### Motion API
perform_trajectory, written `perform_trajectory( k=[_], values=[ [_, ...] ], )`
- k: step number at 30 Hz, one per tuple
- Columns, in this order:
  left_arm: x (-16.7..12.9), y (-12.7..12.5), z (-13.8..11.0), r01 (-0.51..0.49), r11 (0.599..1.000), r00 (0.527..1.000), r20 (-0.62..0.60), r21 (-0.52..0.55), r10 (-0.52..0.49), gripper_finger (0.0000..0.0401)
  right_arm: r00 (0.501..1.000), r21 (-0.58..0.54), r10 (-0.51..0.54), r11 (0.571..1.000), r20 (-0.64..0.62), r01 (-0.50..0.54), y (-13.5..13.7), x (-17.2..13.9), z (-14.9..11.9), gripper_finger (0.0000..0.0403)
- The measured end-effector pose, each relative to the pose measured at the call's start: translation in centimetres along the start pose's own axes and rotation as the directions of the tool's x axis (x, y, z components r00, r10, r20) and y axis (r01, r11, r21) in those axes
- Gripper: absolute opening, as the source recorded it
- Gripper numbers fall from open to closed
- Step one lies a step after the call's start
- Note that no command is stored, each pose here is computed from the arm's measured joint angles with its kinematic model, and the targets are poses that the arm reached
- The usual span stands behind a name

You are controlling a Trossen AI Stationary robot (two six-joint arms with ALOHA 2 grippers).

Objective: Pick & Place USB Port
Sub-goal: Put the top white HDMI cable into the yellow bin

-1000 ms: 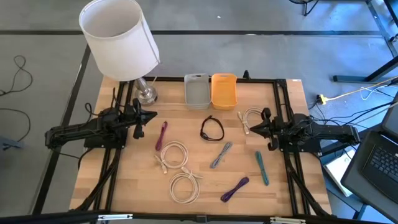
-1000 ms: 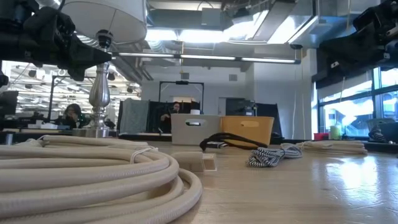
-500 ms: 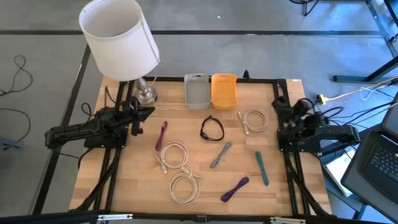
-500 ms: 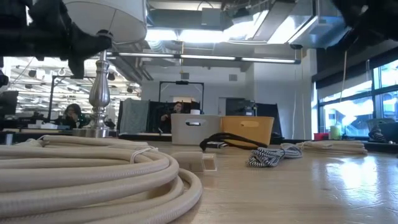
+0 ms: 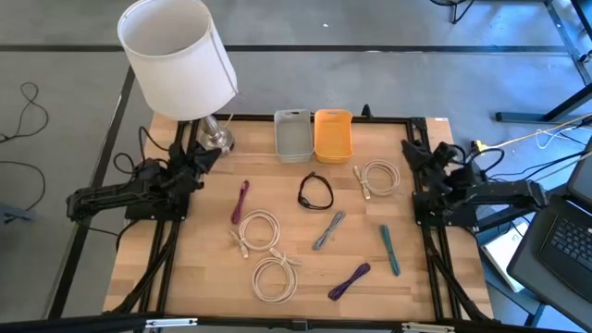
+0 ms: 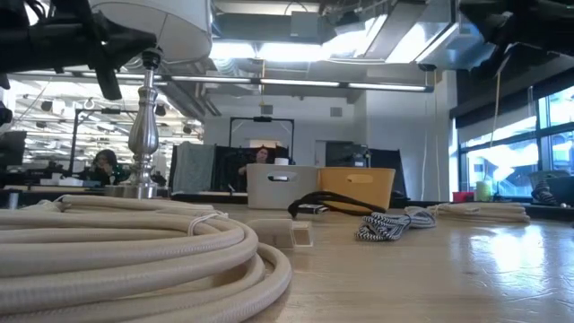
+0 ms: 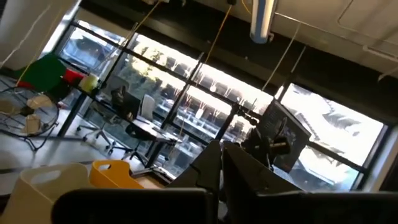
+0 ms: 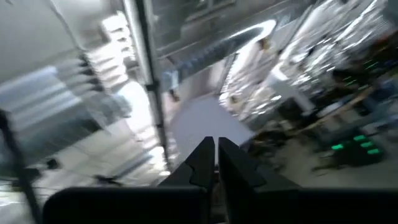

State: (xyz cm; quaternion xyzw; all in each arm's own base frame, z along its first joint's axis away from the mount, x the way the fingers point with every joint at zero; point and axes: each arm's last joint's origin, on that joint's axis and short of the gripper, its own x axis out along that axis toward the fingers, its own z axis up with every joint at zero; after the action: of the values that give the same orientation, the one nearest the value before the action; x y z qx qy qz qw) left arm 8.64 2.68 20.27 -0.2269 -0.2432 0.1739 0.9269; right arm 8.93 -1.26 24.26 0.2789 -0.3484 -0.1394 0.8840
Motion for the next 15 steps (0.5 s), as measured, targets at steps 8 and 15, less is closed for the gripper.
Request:
perform_trajectory(
  k=[8, 15],
  values=[
    [-0.1, -0.9, 1.2, 0.152, 0.960, 0.987, 0.092, -0.235, -0.134, 0.0009, 1.000, -0.112, -0.012, 0.994, -0.014, 0.011, 1.9, 2.4, 1.3, 0.0026],
    [0.6, 0.1, -2.4, -0.088, 0.911, 0.956, -0.290, -0.404, -0.036, 0.0004, 0.921, -0.343, -0.228, 0.932, -0.315, 0.114, 2.7, 3.5, 1.8, 0.0025]
  ],
)
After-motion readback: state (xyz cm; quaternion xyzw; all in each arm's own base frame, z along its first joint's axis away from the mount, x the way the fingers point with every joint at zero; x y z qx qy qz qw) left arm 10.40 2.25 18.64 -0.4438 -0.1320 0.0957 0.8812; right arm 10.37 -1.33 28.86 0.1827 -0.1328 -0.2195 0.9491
